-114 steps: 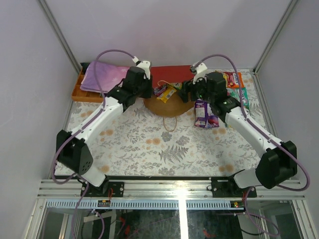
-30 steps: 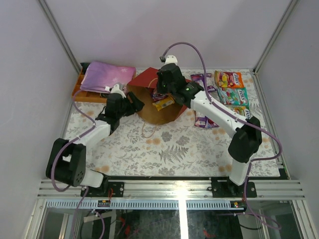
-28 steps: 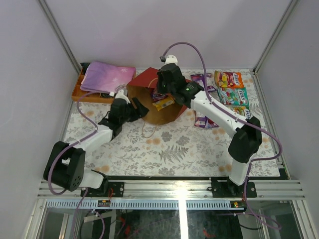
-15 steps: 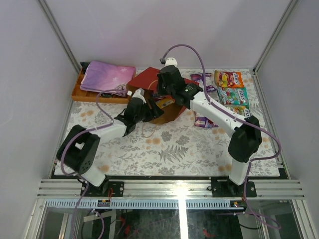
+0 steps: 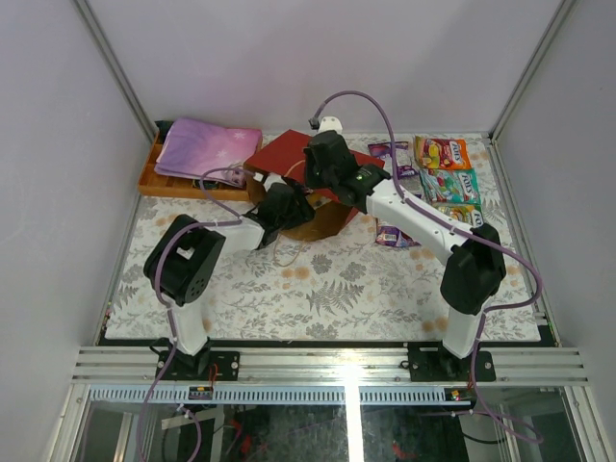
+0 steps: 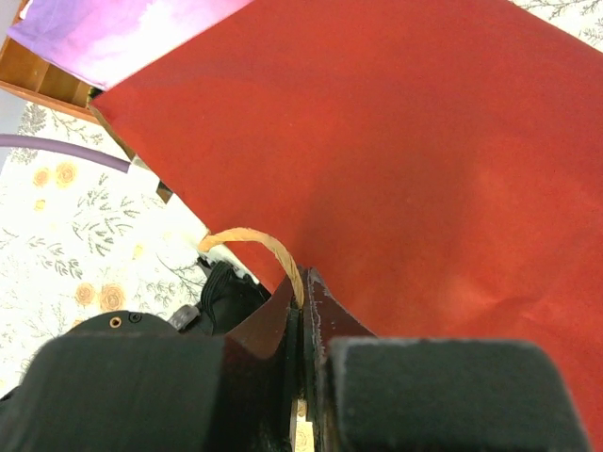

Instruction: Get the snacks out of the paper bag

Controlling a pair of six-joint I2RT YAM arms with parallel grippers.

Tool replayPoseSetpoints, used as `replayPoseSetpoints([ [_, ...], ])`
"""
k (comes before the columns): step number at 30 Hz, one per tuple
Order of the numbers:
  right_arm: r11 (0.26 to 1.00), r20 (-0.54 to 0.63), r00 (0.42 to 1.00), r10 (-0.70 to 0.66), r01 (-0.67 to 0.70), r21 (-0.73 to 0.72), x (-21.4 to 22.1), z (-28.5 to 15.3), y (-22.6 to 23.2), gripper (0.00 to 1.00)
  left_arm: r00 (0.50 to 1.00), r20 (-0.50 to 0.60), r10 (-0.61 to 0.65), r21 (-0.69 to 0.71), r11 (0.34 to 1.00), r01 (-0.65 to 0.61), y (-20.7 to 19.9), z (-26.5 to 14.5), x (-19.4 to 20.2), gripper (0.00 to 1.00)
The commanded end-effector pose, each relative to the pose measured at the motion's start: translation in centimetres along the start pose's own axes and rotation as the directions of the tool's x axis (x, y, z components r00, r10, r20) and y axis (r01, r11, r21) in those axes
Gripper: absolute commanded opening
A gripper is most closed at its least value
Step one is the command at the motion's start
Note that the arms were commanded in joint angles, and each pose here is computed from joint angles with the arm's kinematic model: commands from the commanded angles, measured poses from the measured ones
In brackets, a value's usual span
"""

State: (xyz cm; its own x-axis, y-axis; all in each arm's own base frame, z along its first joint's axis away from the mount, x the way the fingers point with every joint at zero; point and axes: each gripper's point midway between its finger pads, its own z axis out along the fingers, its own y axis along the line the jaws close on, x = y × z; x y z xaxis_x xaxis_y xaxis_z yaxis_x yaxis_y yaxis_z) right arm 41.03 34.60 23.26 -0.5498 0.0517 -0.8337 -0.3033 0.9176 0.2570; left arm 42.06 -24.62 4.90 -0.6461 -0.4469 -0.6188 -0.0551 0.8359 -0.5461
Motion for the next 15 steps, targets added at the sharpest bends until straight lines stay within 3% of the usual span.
replayPoseSetpoints([
  [1,0.999,0.073,0.997,0.028,-0.026,-0.040,-2.4,-1.4,0.8,0.00,0.993,0.118,0.025,-0.066,0.998,-0.017,0.6,1.0,-2.8,0.59],
  [15,0.997,0.056,0.998,0.038,-0.035,-0.063,-1.9,-1.4,1.2,0.00,0.992,0.123,0.003,-0.088,0.996,0.008,0.7,4.6,-2.6,0.58],
])
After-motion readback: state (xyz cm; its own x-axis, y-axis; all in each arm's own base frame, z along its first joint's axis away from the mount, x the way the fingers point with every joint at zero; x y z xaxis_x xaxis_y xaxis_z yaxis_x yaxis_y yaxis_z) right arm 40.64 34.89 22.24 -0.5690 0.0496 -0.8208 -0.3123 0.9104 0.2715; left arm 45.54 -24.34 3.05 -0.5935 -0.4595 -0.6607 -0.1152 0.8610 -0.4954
